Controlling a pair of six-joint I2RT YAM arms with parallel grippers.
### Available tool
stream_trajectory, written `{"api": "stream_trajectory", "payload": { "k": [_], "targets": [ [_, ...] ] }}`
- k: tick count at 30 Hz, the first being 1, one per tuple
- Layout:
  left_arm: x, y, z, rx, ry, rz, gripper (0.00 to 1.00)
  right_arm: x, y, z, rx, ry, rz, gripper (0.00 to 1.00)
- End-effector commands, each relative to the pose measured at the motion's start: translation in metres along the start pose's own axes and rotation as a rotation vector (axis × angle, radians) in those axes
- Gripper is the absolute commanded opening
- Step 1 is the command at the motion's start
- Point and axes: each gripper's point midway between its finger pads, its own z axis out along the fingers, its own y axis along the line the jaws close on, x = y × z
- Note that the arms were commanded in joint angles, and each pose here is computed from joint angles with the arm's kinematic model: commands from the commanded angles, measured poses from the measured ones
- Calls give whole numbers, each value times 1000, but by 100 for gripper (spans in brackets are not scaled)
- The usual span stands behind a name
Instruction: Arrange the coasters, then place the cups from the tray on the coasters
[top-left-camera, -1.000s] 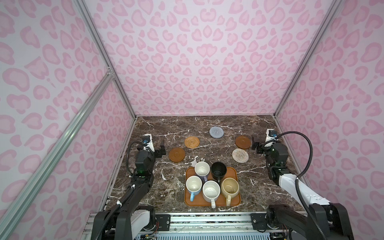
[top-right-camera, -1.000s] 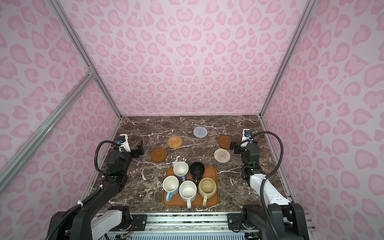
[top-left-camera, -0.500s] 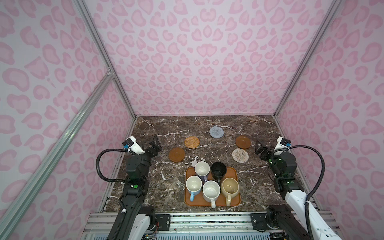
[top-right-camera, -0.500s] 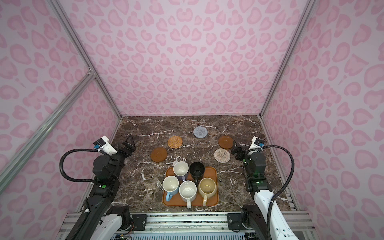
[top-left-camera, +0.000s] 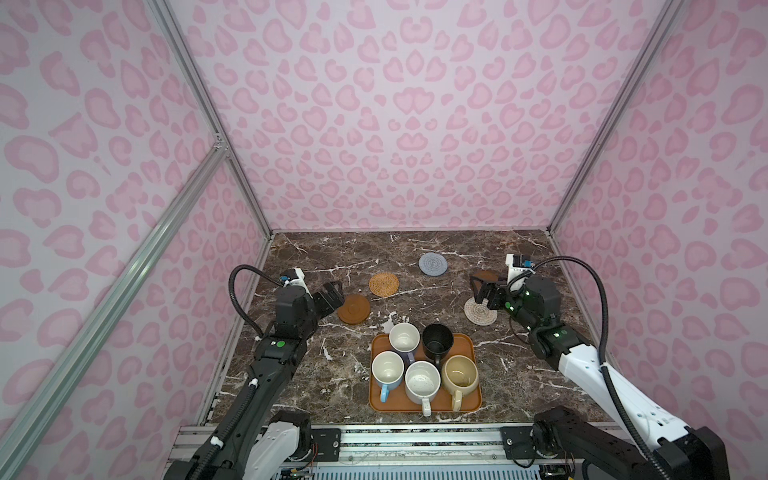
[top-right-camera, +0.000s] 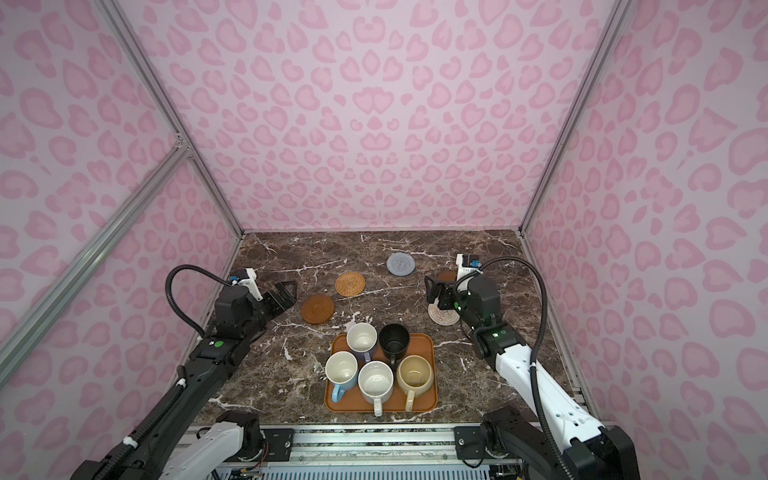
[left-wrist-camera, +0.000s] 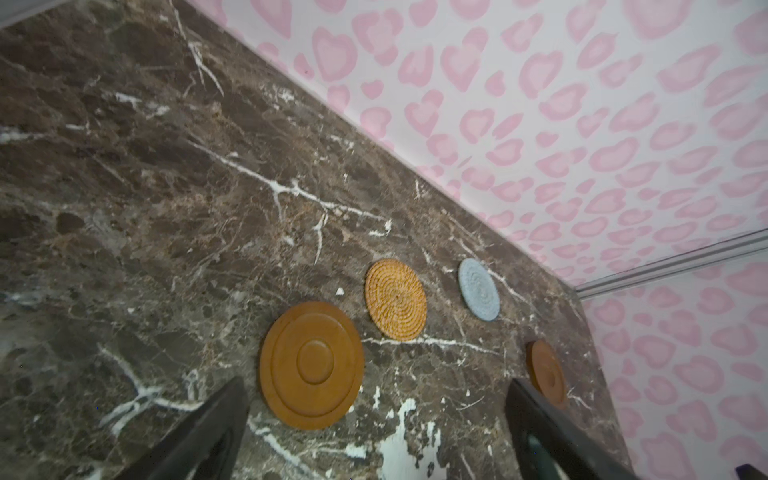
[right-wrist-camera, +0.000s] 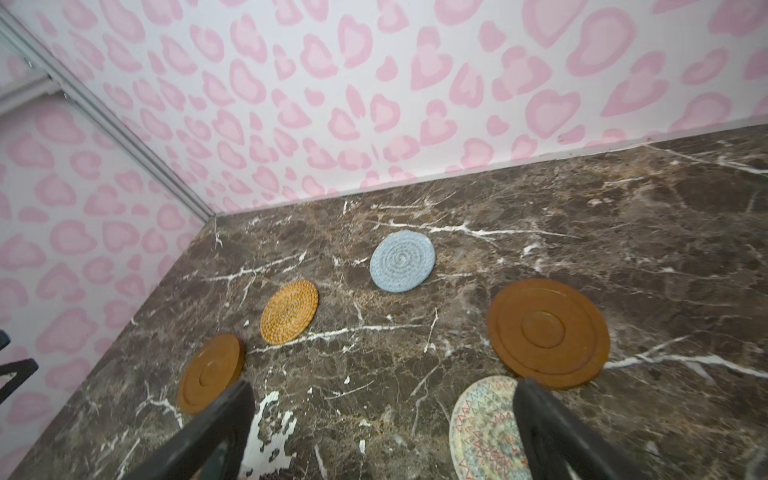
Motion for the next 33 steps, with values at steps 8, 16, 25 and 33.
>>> {"api": "stream_trajectory", "payload": {
  "k": [8, 16, 25, 33],
  "targets": [
    [60, 11, 57, -211, 309, 163, 89, 29, 57, 53, -46, 253, -224, 99],
    [85, 15, 101, -255, 403, 210, 76, 44, 76, 79, -90, 335, -266, 96],
    [116, 22, 132, -291, 503, 220, 63, 59, 82, 89, -114, 387, -294, 96],
    [128, 27, 145, -319, 529, 217, 61, 66, 80, 94, -101, 407, -306, 97]
  ]
}}
